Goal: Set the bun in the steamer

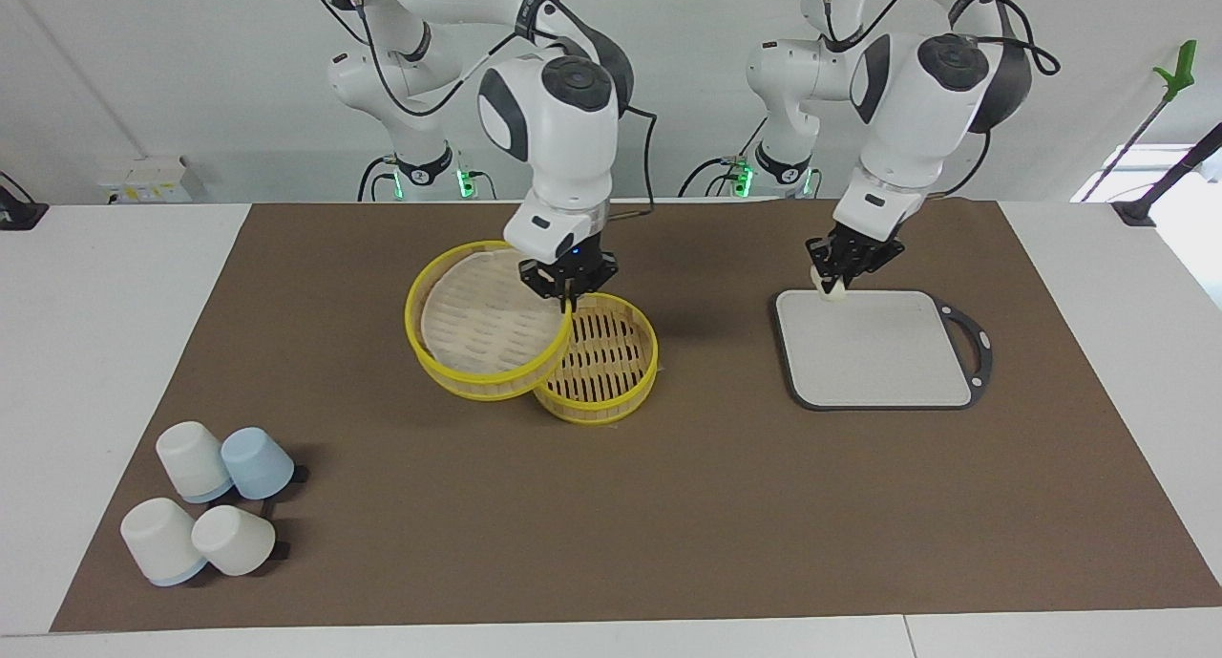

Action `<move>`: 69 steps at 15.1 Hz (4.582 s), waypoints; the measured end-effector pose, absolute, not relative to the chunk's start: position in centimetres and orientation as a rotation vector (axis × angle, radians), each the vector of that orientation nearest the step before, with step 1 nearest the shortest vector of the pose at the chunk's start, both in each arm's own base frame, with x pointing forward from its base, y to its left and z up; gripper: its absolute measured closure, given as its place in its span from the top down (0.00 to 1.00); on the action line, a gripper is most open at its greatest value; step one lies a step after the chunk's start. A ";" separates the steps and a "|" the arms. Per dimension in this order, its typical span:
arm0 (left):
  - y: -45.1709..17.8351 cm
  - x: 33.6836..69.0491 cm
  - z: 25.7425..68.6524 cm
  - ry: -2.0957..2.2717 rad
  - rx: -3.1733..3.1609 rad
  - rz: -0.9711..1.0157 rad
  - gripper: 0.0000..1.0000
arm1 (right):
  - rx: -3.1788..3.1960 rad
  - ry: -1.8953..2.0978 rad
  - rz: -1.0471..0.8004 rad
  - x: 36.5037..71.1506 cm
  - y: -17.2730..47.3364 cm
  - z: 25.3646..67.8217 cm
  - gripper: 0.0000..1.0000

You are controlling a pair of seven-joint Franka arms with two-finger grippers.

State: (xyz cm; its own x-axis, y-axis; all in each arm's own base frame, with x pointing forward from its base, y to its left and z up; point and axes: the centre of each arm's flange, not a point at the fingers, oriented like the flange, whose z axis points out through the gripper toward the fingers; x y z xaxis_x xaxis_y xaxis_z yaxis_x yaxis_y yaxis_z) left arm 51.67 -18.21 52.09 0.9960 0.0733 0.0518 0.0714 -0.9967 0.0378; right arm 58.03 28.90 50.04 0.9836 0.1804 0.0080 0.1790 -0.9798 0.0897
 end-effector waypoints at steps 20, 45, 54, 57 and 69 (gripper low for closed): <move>-47.0 45.9 35.4 0.211 3.056 0.225 0.20 | 3.020 0.527 -0.154 58.6 9.0 50.1 0.09; -11.5 56.5 54.6 0.321 3.150 0.121 1.00 | 3.170 0.275 0.106 55.2 35.4 51.8 0.09; -4.5 54.5 57.3 0.140 3.187 0.006 1.00 | 3.093 0.339 0.171 53.9 45.6 43.5 0.09; -4.3 53.4 58.4 0.120 3.191 -0.013 1.00 | 3.102 0.337 0.195 54.2 45.4 42.9 0.09; -4.5 51.6 59.1 0.047 3.134 -0.134 1.00 | 3.108 0.325 0.186 51.9 45.8 39.6 0.09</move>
State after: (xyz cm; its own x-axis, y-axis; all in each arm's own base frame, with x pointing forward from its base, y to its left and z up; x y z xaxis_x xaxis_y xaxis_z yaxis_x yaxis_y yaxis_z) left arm 51.59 -4.45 59.11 0.9959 0.0296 -0.0855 0.0299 -0.9995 0.0031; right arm 51.92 45.84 39.56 0.9715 0.2065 0.1167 0.2053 -0.9784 0.0229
